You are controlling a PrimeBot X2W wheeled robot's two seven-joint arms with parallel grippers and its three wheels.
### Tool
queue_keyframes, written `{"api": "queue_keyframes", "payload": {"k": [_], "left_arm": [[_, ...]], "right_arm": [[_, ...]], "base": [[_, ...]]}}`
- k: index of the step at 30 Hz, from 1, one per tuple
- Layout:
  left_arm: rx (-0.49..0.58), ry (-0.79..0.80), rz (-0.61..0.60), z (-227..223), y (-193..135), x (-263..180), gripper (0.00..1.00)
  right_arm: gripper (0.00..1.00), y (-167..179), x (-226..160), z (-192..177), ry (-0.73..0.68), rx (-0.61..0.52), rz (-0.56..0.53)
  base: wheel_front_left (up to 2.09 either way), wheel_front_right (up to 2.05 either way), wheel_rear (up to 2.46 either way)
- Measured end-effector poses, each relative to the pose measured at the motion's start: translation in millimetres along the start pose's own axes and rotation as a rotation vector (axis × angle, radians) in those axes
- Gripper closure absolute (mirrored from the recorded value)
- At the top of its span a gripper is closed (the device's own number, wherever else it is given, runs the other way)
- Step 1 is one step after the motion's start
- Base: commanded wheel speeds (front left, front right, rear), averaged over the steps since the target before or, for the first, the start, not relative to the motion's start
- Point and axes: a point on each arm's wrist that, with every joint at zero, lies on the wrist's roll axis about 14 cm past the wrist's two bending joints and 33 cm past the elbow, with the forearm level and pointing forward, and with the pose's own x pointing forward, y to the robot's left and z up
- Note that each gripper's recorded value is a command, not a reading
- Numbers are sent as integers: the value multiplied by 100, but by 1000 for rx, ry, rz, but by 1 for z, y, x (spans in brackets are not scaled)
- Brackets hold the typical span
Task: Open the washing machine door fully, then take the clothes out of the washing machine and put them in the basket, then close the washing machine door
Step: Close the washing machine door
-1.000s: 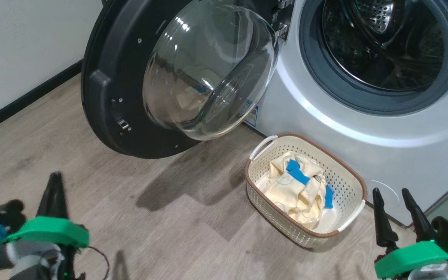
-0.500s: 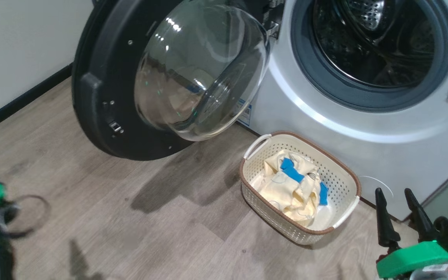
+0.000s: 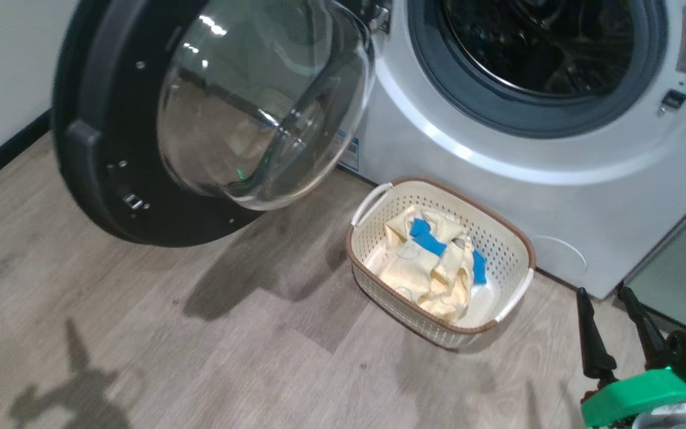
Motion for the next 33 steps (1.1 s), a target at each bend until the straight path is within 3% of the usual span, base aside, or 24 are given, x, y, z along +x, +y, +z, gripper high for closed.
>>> {"api": "queue_keyframes", "payload": {"k": [16, 33], "left_arm": [[25, 419, -10, -112, -65, 52, 100], [144, 627, 52, -180, -57, 43, 100]], "right_arm": [[0, -41, 5, -15, 36, -14, -63], [0, -48, 5, -14, 33, -20, -81]], "base": [[0, 0, 0], [0, 0, 0]]}}
